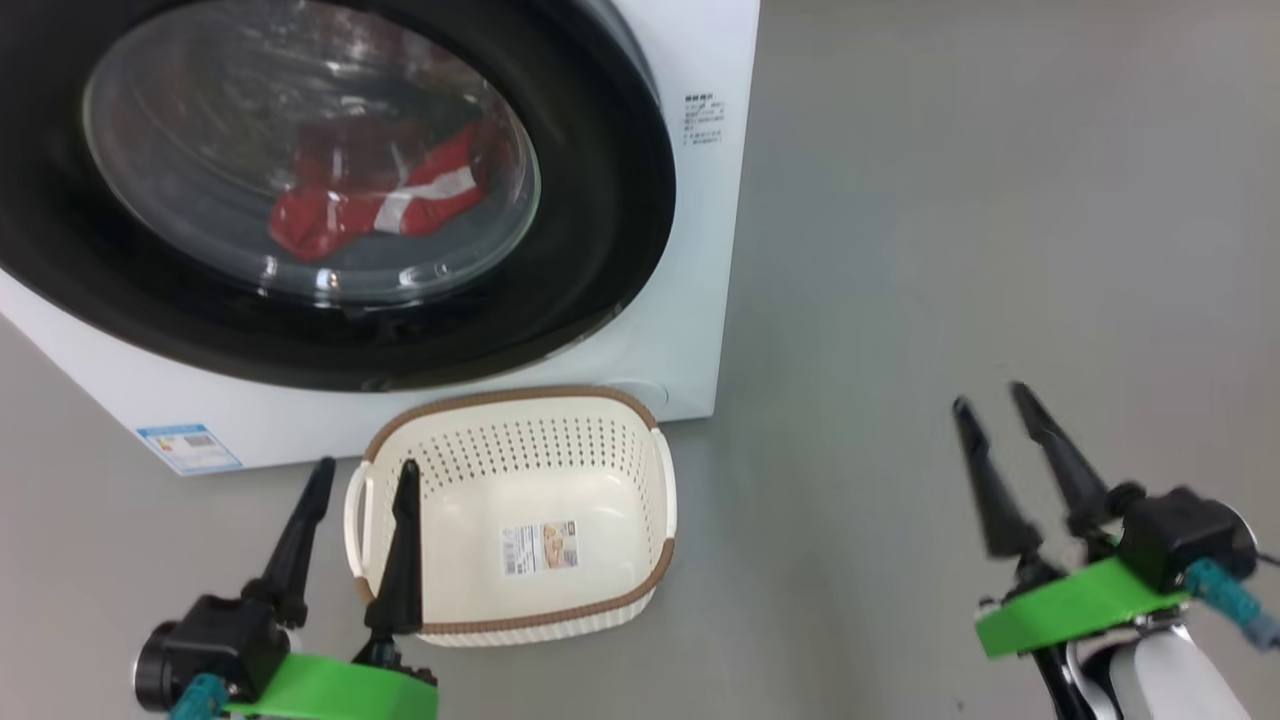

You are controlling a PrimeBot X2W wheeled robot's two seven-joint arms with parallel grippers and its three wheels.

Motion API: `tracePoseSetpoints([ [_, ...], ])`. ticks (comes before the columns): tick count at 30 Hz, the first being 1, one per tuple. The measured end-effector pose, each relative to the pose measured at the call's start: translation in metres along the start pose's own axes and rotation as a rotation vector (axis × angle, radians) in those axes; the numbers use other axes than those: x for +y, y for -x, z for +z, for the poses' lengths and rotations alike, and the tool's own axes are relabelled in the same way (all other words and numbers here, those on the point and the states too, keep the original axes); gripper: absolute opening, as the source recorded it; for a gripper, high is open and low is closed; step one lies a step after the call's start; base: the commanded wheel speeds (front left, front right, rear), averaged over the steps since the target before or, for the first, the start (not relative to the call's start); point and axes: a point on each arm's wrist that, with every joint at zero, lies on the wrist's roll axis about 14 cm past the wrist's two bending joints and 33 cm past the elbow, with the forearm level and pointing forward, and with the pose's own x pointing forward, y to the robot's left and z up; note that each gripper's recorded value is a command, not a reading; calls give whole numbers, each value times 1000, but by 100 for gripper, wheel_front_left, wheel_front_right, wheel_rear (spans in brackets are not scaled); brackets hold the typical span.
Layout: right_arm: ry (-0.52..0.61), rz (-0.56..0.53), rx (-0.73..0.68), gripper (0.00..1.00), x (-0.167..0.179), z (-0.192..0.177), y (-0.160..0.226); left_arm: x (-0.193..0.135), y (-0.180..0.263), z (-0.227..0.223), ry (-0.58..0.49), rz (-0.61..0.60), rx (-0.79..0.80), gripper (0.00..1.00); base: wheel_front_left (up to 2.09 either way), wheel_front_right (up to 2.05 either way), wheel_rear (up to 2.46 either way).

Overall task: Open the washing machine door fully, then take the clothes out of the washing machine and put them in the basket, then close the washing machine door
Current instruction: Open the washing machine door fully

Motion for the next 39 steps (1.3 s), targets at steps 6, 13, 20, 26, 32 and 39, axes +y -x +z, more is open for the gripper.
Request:
tracePoseSetpoints([
  [6,-277,-47,-37,0,-7,2,-28,2,-13,-2,15,2,-5,100,0,0,0],
  [13,-527,-25,-40,0,-5,1,-68,5,-24,-8,27,15,0,100,0,0,0],
  [20,-741,44,-3,0,14,-1,-106,8,-34,-12,45,22,-1,100,0,0,0],
  [26,-968,110,59,0,29,0,-145,19,-45,-12,39,61,-18,100,0,0,0],
  [32,-1157,211,158,0,54,-4,-176,25,-51,-23,41,77,1,100,0,0,0],
  [39,-1348,290,295,0,71,-23,-204,40,-55,-41,78,124,36,100,0,0,0],
])
